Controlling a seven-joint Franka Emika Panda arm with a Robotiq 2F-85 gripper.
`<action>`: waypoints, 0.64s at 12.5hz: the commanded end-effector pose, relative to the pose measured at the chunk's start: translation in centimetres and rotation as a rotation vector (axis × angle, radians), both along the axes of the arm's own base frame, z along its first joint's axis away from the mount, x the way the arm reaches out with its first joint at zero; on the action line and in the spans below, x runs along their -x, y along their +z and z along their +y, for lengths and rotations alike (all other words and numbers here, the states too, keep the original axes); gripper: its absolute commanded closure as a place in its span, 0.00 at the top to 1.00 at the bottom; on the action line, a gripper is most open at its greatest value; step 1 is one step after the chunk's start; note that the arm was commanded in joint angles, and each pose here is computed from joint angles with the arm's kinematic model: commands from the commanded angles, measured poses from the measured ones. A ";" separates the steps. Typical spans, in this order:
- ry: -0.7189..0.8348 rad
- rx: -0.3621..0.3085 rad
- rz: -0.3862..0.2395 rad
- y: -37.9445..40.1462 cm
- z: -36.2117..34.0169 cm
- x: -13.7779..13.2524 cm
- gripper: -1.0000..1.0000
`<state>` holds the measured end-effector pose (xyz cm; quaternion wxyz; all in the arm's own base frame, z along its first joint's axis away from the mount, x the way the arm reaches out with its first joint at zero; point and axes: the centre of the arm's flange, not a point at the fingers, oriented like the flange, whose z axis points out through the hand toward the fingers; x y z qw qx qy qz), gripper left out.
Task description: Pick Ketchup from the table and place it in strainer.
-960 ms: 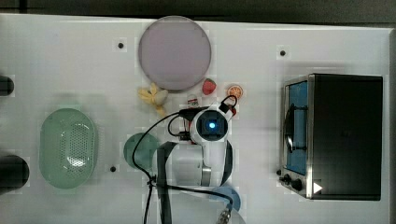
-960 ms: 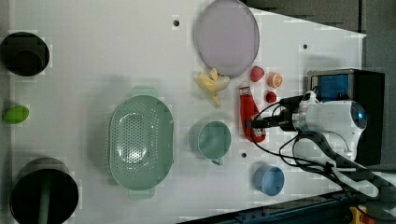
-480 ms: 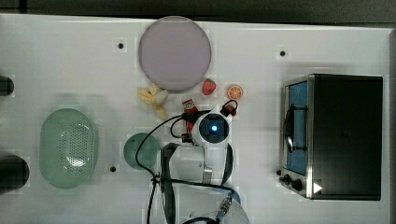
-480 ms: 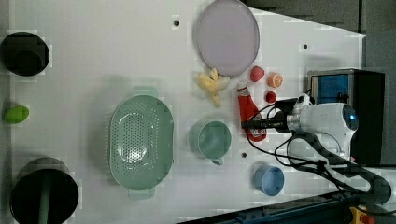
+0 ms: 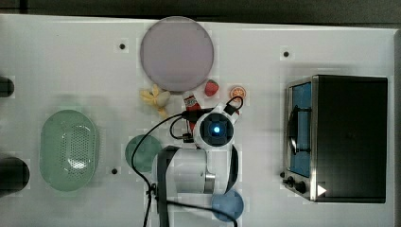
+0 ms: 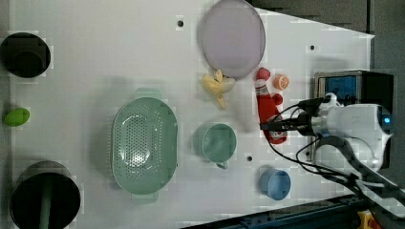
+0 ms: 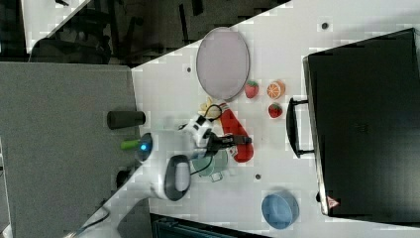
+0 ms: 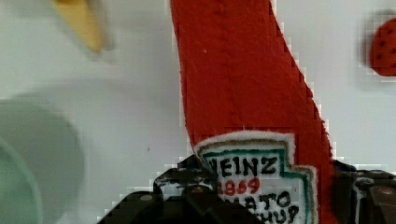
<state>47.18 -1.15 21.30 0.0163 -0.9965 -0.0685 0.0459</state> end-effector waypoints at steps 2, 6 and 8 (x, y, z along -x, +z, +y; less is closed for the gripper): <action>0.018 0.023 -0.076 12.0 0.6 -1.0 0.63; -0.027 0.064 -0.006 20.5 5.5 0.4 0.63; -0.015 0.084 0.015 23.1 8.7 0.7 0.63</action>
